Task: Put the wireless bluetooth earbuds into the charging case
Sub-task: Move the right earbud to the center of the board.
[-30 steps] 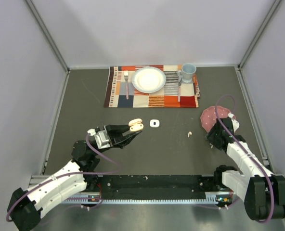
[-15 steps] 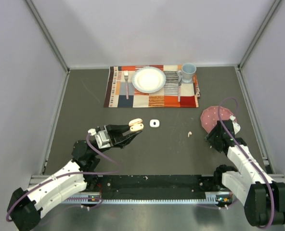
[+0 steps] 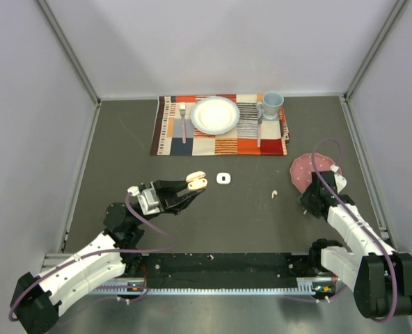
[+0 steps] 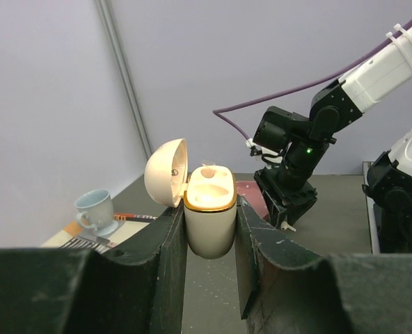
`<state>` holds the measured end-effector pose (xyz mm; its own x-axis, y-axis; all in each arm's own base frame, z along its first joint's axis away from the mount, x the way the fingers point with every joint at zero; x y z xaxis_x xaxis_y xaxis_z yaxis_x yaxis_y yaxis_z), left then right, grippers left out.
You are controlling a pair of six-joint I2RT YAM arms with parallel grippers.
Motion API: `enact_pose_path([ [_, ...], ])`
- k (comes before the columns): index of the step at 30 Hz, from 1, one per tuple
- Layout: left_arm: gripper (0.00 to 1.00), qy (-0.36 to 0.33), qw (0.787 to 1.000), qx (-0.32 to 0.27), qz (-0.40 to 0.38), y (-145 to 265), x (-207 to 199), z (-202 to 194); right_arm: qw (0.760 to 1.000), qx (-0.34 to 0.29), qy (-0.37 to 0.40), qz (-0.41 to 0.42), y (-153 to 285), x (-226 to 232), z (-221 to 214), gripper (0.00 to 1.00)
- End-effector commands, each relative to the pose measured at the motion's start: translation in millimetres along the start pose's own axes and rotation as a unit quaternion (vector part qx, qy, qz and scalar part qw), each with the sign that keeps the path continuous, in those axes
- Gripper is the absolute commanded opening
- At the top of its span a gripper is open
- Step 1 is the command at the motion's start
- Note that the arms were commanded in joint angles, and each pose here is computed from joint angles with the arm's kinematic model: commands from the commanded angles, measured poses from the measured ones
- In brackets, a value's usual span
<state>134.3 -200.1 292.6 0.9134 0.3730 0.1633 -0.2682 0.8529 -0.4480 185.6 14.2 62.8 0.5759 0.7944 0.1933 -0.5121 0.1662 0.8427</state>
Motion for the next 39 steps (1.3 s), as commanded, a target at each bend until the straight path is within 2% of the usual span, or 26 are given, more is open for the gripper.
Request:
enact_pose_path([
  [1, 0.00, -0.012, 1.000, -0.014, 0.007, 1, 2, 5, 1.000, -0.009, 0.012, -0.023, 0, -3, 4, 0.43],
  [14, 0.00, -0.015, 1.000, -0.012, 0.012, 3, 2, 5, 1.000, -0.004, 0.014, -0.021, 0, -2, 3, 0.35],
  [16, 0.00, -0.014, 1.000, -0.011, 0.013, 2, 3, 4, 1.000, -0.004, 0.015, -0.019, 0, -2, 3, 0.30],
  [26, 0.00, -0.014, 1.000, -0.009, 0.013, 2, 3, 3, 1.000, -0.001, 0.014, -0.005, 2, 1, -1, 0.29],
  [27, 0.00, -0.013, 1.000, -0.009, 0.014, 1, 3, 3, 1.000, -0.002, 0.015, -0.005, 2, 1, -1, 0.27],
  [28, 0.00, -0.013, 1.000, -0.009, 0.014, 1, 3, 3, 1.000, -0.002, 0.016, -0.004, 2, 1, -1, 0.20],
  [39, 0.00, -0.011, 1.000, -0.009, 0.014, 1, 3, 2, 0.999, 0.009, -0.021, 0.028, 4, 10, -13, 0.21],
])
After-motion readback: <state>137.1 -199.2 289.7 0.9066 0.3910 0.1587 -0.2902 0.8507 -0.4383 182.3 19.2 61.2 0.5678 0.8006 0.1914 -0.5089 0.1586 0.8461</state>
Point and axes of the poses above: each gripper's point midway between its finger pads, its own y axis back along the fingers, its own x axis along the line the jaws close on, z = x × y, the point moved 5 cm from there along y, back along the fingers, and after that the axes turned 2 degrees about y, right-handed, at the moved point
